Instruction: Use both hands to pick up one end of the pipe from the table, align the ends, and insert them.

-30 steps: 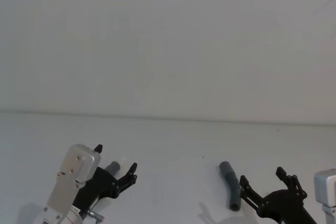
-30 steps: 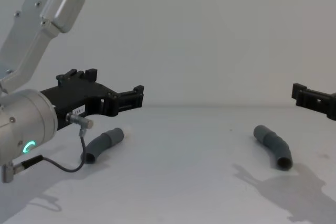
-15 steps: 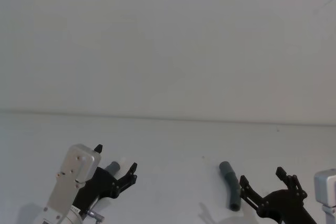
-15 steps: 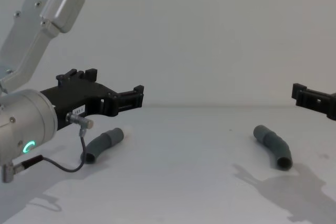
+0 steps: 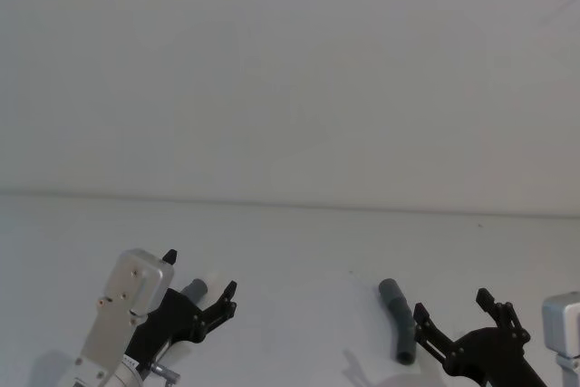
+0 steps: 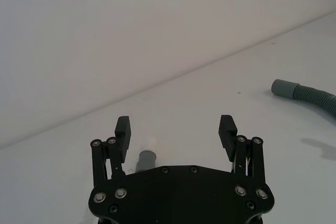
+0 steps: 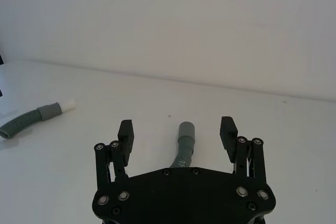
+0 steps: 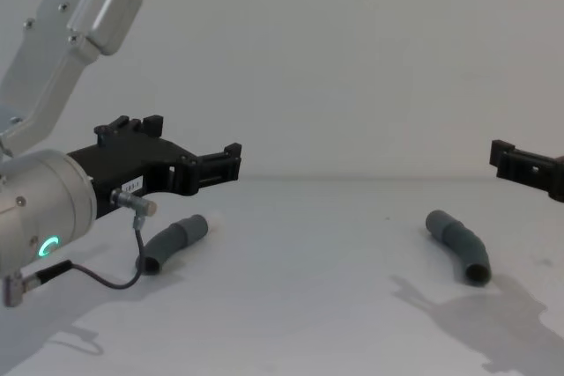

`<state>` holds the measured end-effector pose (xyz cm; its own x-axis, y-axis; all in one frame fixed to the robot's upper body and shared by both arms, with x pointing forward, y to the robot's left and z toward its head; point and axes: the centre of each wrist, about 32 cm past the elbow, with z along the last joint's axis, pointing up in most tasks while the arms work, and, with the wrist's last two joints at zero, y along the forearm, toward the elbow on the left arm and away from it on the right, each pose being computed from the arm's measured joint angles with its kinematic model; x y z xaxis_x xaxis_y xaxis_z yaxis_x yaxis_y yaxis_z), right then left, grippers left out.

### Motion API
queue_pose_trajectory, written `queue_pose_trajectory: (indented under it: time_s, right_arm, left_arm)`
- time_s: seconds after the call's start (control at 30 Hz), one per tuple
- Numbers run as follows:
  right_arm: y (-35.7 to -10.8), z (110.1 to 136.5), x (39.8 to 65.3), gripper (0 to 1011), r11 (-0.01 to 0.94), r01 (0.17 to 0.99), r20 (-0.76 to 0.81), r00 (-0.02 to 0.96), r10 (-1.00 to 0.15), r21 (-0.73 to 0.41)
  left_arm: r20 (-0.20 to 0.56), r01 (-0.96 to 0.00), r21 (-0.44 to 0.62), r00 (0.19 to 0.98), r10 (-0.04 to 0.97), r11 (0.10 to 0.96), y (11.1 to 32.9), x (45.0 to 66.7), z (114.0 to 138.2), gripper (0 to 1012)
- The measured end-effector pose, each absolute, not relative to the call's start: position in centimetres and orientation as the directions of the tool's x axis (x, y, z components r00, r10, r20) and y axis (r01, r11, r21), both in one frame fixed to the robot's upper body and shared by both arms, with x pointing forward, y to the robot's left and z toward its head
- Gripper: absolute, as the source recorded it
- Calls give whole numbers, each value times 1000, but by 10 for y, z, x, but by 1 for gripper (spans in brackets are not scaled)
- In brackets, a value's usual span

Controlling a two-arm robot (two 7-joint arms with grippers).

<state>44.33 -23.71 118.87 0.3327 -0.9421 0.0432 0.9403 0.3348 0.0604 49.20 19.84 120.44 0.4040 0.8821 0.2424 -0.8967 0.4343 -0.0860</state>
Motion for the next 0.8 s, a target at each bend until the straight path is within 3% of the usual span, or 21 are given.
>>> queue_pose_trajectory:
  time_s: [0.33, 0.8]
  right_arm:
    - [-237, 1189, 443, 1000, 335, 940, 43, 333, -942, 60]
    - [-237, 1189, 443, 1000, 335, 940, 43, 333, -942, 60]
  left_arm:
    - [233, -899, -62, 410, 882, 434, 198, 496, 1209, 1001]
    - [147, -912, 76, 409, 901, 402, 212, 503, 1230, 1002]
